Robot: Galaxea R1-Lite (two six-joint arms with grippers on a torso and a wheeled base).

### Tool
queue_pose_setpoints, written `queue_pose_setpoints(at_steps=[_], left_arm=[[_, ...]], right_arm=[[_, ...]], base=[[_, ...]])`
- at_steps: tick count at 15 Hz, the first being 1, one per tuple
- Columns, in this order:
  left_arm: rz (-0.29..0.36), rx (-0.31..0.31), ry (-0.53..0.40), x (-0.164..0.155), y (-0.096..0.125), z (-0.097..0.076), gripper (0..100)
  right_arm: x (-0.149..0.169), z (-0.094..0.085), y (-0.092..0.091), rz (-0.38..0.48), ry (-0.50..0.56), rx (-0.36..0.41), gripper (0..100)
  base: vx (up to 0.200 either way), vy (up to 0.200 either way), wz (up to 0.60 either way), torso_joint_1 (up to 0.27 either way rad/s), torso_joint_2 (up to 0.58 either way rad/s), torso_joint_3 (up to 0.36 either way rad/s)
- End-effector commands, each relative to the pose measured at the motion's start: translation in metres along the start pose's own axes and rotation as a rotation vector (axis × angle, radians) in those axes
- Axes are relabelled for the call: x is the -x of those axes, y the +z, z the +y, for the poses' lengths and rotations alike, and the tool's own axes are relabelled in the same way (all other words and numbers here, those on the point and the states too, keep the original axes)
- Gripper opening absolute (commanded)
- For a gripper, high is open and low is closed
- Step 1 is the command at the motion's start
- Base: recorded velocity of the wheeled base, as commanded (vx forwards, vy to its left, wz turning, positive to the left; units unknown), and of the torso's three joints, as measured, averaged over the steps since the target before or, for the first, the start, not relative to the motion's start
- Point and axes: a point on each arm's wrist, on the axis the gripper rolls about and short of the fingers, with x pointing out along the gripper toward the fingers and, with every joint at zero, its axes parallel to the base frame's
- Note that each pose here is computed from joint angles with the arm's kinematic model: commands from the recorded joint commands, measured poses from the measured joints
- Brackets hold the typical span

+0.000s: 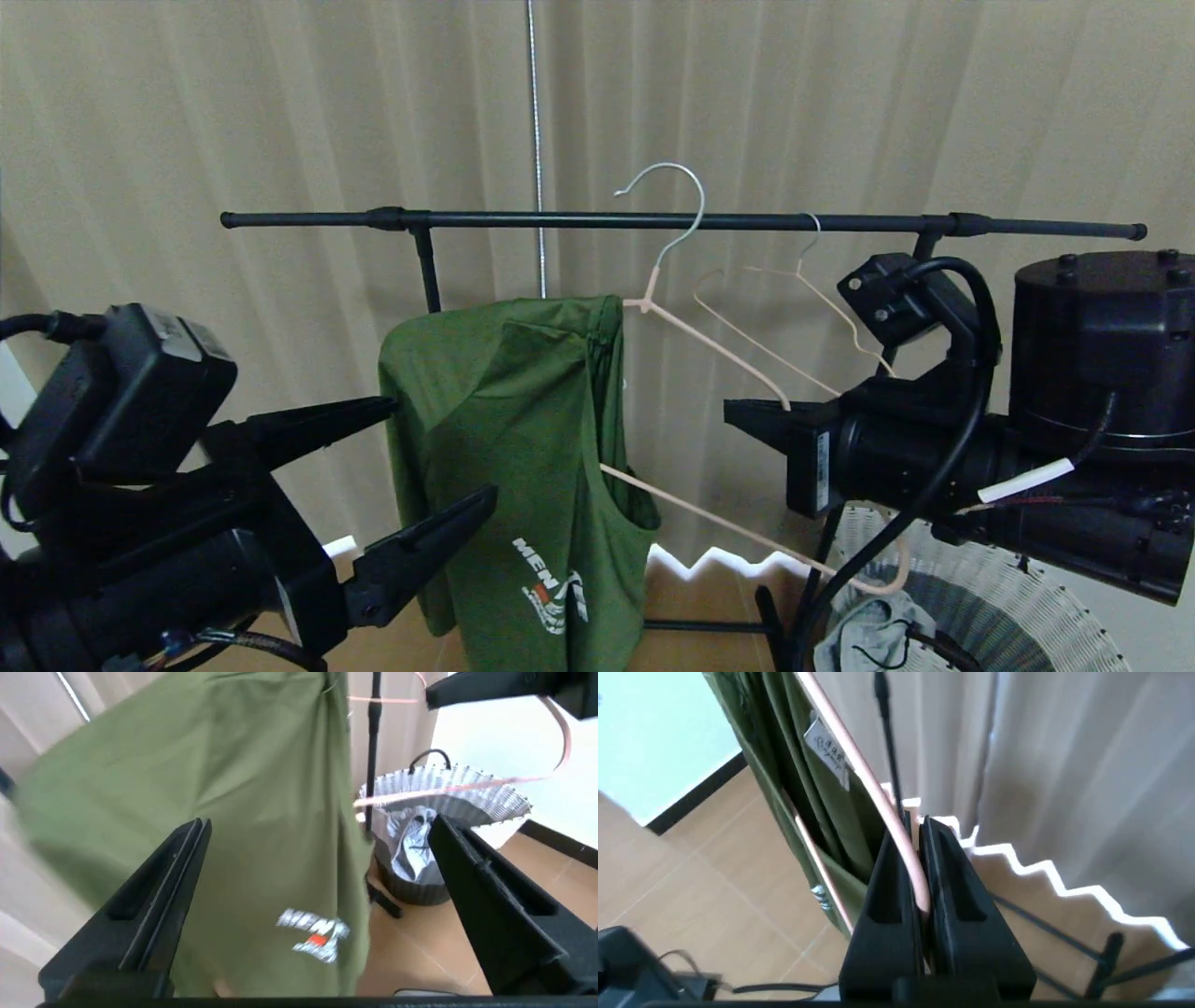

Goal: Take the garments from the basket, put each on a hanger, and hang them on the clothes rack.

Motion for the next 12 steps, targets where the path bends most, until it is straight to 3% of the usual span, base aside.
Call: queue_pose_setpoints(at_steps=[1,3,4,7,8,10,12], left_arm=[[-0.031,-0.084,0.060,0.015,0.001,0.009,100],[-0.025,-0.241,0.135,0.019,0.001,0.020,100],[-0.031,-0.277,0.150,0.020,0.004,0.022,100],[-0.036,-0.458,0.186,0.017,0.014,0.027,100],[-0.025,-0.552,0.189,0.011,0.018,0.029,100],[-0.029,-0.584,0.186,0.007,0.022,0.029,100],[-0.046,-0.612,0.125,-0.020,0.035,0.026,100]], right_arm=[[0.008,-0.010,0.000,-0.010,-0.026,0.032,0],[0.013,-0.016,-0.006,0.000,-0.024,0.116,0],[0.014,-0.019,-0.007,-0.007,-0.016,0.138,0],[0.010,-0.023,-0.009,-0.070,0.092,0.216,0],[0.002,-0.022,-0.009,-0.094,0.126,0.243,0],[-0.003,-0.022,-0.009,-0.101,0.126,0.253,0],[-0.013,-0.020,-0.007,-0.113,0.133,0.267,0]], base=[[0.000,0.000,0.00,0.000,0.00,0.000],[0.000,0.000,0.00,0.000,0.00,0.000],[0.000,0.000,0.00,0.000,0.00,0.000],[0.000,0.000,0.00,0.000,0.00,0.000],[0.000,0.000,0.00,0.000,0.00,0.000],[0.000,0.000,0.00,0.000,0.00,0.000],[0.000,0.000,0.00,0.000,0.00,0.000]])
